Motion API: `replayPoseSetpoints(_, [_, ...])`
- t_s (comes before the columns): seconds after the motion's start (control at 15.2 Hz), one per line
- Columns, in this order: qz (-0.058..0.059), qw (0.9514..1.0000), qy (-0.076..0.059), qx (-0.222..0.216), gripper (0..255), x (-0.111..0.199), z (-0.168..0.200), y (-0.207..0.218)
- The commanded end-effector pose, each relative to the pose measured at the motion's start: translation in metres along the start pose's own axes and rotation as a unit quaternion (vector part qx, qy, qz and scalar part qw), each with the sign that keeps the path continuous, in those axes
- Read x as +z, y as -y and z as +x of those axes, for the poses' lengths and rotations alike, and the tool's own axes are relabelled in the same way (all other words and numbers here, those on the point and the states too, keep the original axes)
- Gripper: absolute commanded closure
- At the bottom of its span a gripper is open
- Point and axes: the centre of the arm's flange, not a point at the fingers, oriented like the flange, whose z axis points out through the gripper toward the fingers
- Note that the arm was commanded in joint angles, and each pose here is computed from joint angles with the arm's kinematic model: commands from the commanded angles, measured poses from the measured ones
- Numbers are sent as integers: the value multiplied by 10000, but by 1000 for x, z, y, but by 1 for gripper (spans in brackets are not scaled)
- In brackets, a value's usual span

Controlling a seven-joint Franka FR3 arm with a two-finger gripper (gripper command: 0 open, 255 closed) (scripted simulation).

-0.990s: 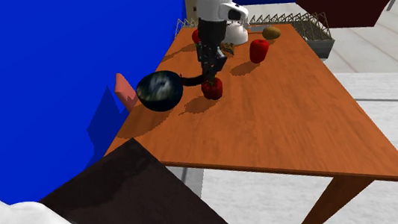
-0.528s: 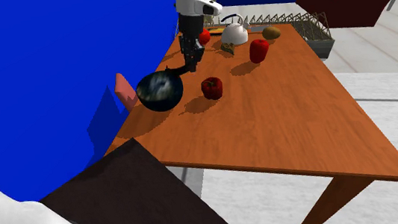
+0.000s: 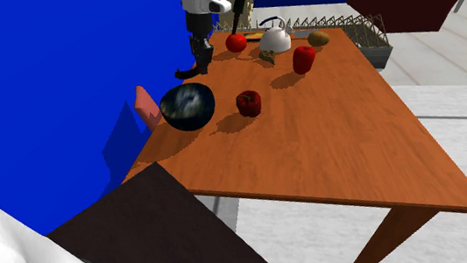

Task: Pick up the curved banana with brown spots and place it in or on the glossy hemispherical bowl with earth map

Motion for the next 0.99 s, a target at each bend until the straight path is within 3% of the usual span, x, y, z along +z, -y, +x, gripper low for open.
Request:
replayPoseSetpoints(0.0, [-1, 10000, 2, 7, 255, 0, -6, 24])
replayPoseSetpoints(0.92, [-1, 10000, 2, 7, 255, 67, 0, 33])
